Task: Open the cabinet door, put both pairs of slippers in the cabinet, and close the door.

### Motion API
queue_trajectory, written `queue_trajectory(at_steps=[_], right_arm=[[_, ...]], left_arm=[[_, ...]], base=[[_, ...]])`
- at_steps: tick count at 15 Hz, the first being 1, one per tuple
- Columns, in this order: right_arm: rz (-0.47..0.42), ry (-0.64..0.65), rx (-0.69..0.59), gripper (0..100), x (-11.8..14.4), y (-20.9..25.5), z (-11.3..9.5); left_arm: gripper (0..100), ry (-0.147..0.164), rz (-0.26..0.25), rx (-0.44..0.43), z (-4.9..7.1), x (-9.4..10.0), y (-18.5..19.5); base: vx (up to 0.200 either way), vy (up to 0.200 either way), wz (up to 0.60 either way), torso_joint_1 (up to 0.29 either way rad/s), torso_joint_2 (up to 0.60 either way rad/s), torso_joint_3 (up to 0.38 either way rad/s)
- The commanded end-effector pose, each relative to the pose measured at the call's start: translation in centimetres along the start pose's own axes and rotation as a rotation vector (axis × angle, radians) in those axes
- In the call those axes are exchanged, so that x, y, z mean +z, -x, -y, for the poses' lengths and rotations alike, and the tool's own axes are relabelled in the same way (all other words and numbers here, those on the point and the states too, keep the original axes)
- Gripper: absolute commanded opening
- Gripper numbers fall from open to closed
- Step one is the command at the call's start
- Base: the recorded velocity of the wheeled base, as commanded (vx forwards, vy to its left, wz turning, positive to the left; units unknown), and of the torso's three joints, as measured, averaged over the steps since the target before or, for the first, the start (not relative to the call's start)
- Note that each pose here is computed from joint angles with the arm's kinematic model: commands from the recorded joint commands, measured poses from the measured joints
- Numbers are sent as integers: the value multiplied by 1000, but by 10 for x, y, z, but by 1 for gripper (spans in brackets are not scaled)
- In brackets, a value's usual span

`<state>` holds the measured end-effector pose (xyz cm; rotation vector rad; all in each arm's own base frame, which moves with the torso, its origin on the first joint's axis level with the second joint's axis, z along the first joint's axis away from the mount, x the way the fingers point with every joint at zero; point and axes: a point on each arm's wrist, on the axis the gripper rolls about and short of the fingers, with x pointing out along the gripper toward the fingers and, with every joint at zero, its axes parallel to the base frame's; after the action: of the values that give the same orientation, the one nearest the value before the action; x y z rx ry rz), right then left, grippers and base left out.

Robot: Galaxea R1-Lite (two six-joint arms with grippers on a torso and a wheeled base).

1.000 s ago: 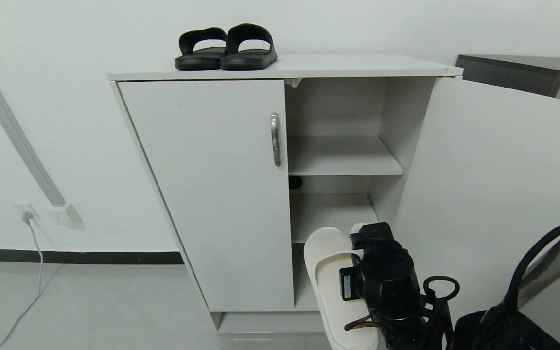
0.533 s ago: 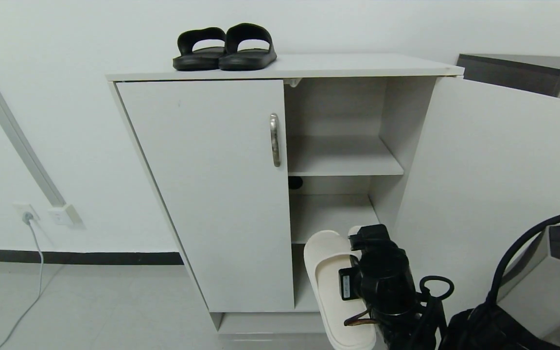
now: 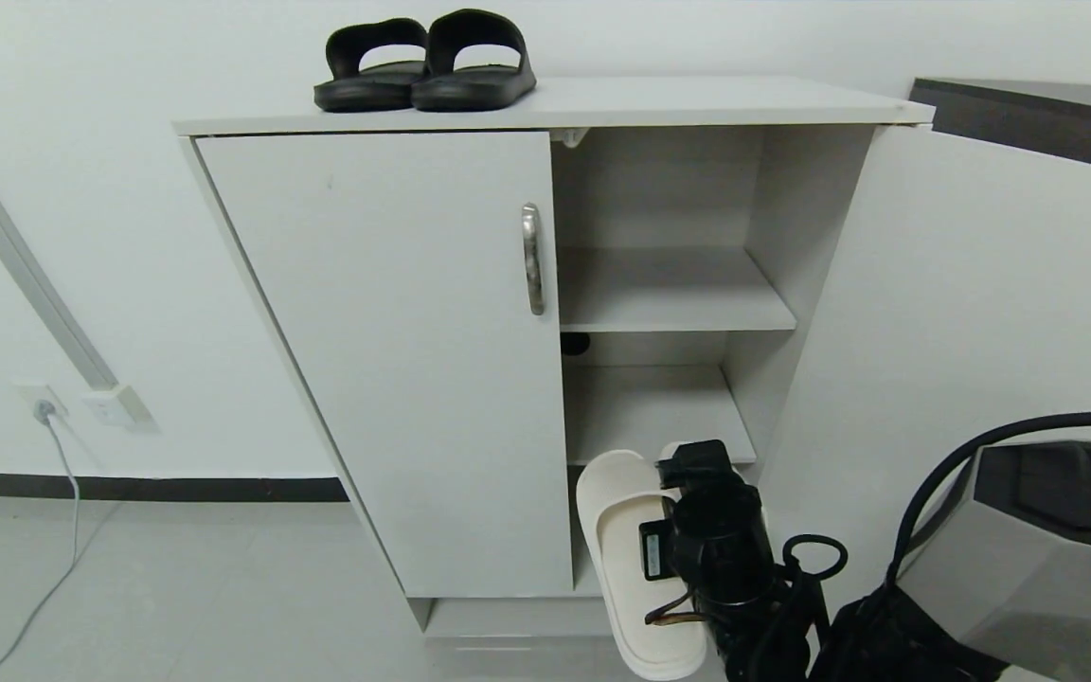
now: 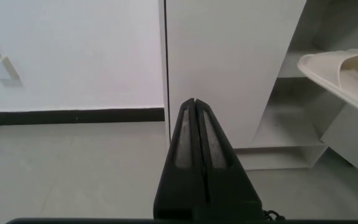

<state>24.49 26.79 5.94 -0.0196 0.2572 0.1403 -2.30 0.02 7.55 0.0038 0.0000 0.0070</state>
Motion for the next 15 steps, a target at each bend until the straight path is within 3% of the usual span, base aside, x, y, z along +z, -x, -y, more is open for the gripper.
queue_trajectory(at_steps=[1,6,9,11,15], right_arm=[[0,4,-7,0,-4,-10,-4],[12,16,-44,0,-4,-22,-1],[62,18,-69,0,2,-26,4],[183,13,-119,0,4,-36,9],[200,10,-135,0,3,-40,14]], left_arm=[[0,-1,-2,-2,0,0,0],[0,-1,-2,1,0,0,0],[0,1,-2,1,0,0,0],[0,1,-2,1,0,0,0],[0,2,0,1,0,0,0]], base=[[0,0,0,2,2,-188],[0,0,0,2,3,-198],[0,0,0,9,2,-152],[0,0,0,0,0,0],[0,0,0,0,0,0]])
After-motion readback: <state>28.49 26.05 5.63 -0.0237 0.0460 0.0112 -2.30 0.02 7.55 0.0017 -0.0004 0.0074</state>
